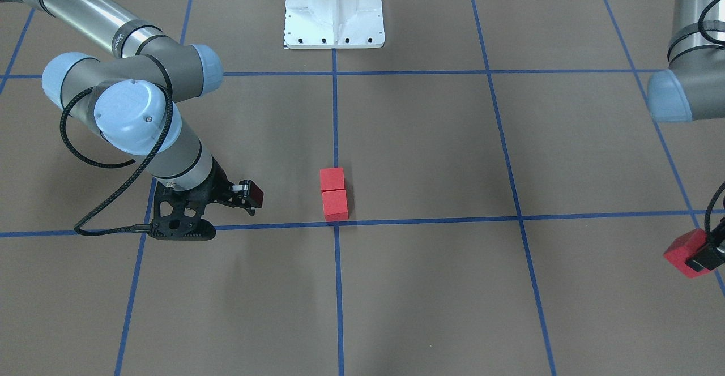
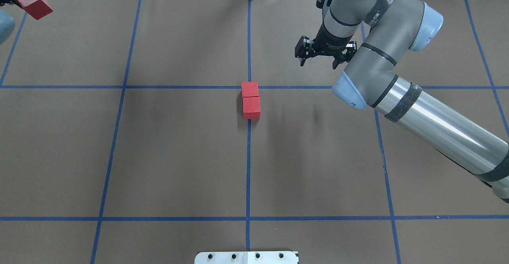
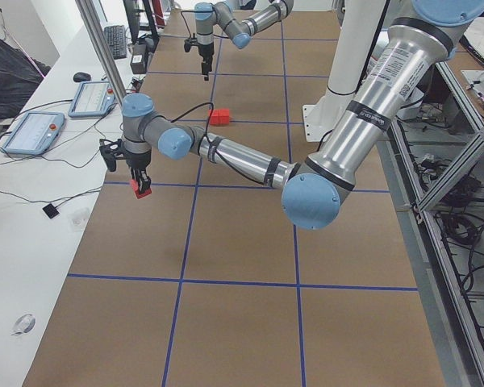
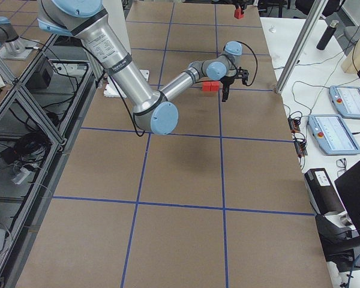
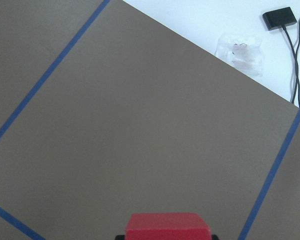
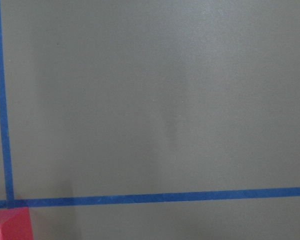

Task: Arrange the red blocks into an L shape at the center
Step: 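Carry the red cube with the left gripper toward the two center cubes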

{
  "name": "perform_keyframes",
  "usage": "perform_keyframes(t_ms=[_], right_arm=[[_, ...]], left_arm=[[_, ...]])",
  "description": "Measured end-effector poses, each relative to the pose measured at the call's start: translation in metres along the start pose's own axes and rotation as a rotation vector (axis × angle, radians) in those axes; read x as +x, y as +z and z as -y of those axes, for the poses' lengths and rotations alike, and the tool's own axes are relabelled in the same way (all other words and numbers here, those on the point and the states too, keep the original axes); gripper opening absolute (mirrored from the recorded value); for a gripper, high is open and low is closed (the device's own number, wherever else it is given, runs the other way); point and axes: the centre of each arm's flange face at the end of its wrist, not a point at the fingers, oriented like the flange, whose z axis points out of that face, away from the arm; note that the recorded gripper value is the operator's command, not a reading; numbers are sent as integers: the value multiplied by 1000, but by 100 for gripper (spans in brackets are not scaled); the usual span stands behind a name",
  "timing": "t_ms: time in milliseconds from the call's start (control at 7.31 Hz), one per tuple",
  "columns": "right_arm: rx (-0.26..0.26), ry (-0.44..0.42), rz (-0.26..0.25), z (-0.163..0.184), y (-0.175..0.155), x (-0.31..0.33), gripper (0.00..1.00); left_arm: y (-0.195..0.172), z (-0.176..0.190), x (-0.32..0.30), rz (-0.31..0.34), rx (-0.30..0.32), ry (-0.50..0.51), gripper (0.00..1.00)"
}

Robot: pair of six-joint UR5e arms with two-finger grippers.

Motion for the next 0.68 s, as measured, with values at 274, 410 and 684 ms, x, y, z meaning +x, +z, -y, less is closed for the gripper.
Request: perform_keyframes(t_ms=[274, 410, 684], right_arm=[[2, -1, 3, 0, -1, 1, 99], [2, 0, 3, 0, -1, 2, 99], [8, 3, 5, 3, -3, 5, 99]], left_arm=[[7, -10, 15, -26, -3, -138, 0], [19, -34, 37, -27, -30, -258, 0], [38, -93, 87, 1, -89, -442, 0]])
